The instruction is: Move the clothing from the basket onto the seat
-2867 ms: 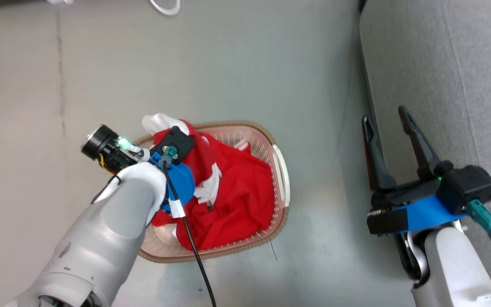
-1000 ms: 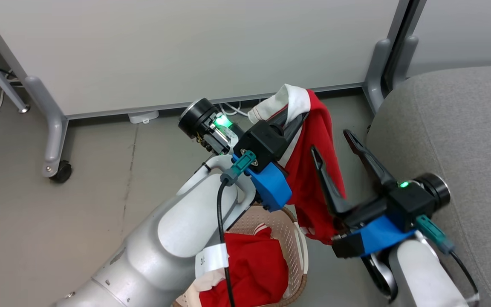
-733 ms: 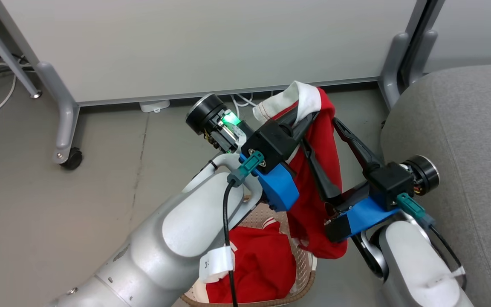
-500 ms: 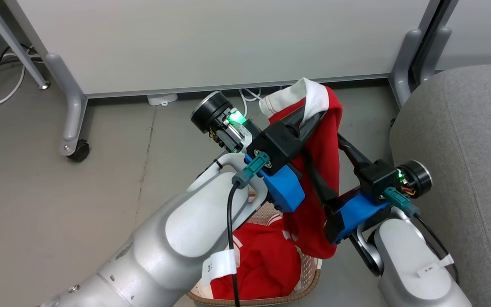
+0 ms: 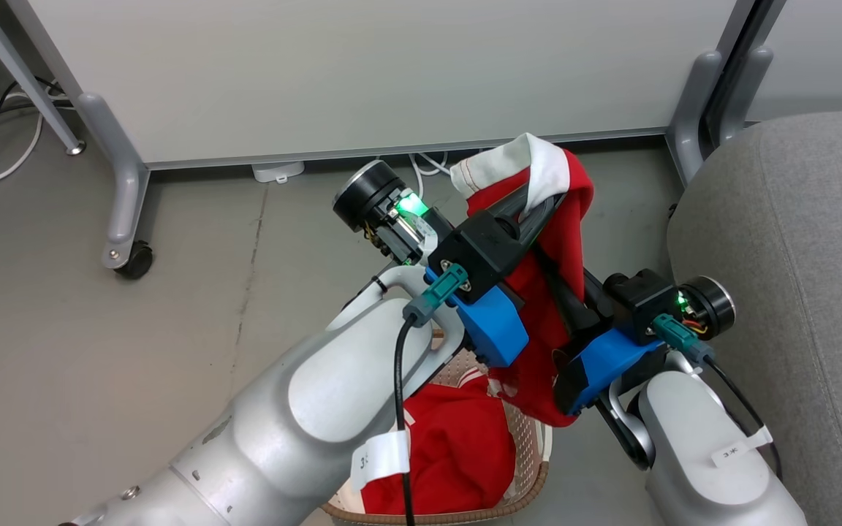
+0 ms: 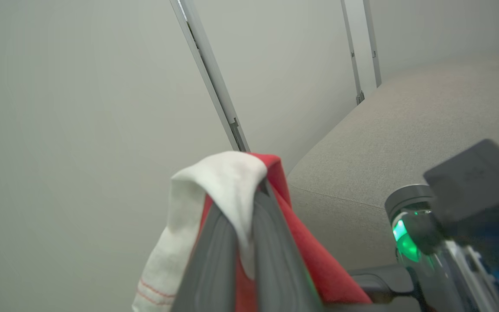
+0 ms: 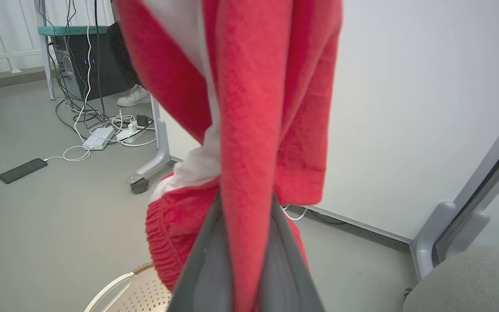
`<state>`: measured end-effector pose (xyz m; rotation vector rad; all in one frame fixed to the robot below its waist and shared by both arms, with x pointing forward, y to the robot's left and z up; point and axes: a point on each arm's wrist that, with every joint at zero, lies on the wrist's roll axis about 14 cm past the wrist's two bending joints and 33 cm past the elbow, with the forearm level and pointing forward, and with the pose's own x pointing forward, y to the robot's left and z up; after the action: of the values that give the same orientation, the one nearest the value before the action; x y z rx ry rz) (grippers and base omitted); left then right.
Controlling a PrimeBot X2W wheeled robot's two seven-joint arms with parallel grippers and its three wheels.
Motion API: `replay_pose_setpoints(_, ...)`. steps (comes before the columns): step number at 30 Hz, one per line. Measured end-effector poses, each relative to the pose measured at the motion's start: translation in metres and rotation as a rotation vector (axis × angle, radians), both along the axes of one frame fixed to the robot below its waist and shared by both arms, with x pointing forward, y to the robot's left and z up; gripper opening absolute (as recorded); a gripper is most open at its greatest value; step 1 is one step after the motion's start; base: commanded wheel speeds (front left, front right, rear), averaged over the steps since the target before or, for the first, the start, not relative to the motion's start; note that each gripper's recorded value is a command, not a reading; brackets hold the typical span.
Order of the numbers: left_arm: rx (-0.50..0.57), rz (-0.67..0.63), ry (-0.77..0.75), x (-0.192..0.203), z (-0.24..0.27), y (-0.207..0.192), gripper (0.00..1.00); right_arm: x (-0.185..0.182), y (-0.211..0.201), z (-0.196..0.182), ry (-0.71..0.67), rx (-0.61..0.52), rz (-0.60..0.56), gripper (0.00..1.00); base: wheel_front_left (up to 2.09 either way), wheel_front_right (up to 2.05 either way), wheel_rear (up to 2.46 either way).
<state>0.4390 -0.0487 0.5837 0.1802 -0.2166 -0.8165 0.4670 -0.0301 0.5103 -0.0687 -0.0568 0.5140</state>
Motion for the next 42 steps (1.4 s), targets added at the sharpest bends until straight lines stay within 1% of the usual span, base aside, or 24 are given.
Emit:
replay_pose_setpoints(3,-0.002,-0.002,0.003,0.0,0.0,-0.001,0.0,0.0,-0.001,0.001,-0.003,0.003,-0.002,0.0,0.0,0.0,0.0)
replay_pose_setpoints(4,-0.006,-0.001,0.01,0.001,-0.001,-0.001,0.06,0.0,-0.001,0.002,-0.003,0.004,-0.003,0.0,0.0,0.0,0.0)
replay_pose_setpoints(5,-0.008,0.0,0.013,0.001,-0.001,-0.001,0.06,0.0,-0.001,0.002,-0.005,0.005,-0.004,0.0,0.0,0.0,0.0)
replay_pose_setpoints(6,0.004,0.008,0.001,0.002,-0.001,0.0,1.0,0.0,-0.001,0.002,-0.005,0.008,-0.004,0.0,0.0,0.0,0.0)
replay_pose_setpoints(17,0.008,0.013,0.021,0.005,-0.008,0.0,1.0,0.001,-0.007,0.002,0.0,0.035,-0.025,0.0,0.0,0.0,0.0)
replay_pose_setpoints(24,0.003,0.005,0.051,0.005,-0.019,-0.005,1.0,0.009,-0.028,0.012,-0.025,0.069,-0.09,0.0,0.0,0.0,0.0)
replay_pose_setpoints(30,0.001,-0.028,0.084,0.004,-0.032,-0.016,1.0,0.016,-0.059,0.019,-0.049,0.084,-0.177,0.0,0.0,0.0,0.0)
replay_pose_setpoints(34,-0.012,-0.071,0.098,0.0,-0.037,-0.03,1.0,0.017,-0.086,0.023,-0.069,0.086,-0.247,0.0,0.0,0.0,0.0)
replay_pose_setpoints(42,-0.014,-0.185,0.151,-0.018,-0.057,-0.065,1.0,0.002,-0.153,0.026,-0.087,0.079,-0.421,0.0,0.0,0.0,0.0)
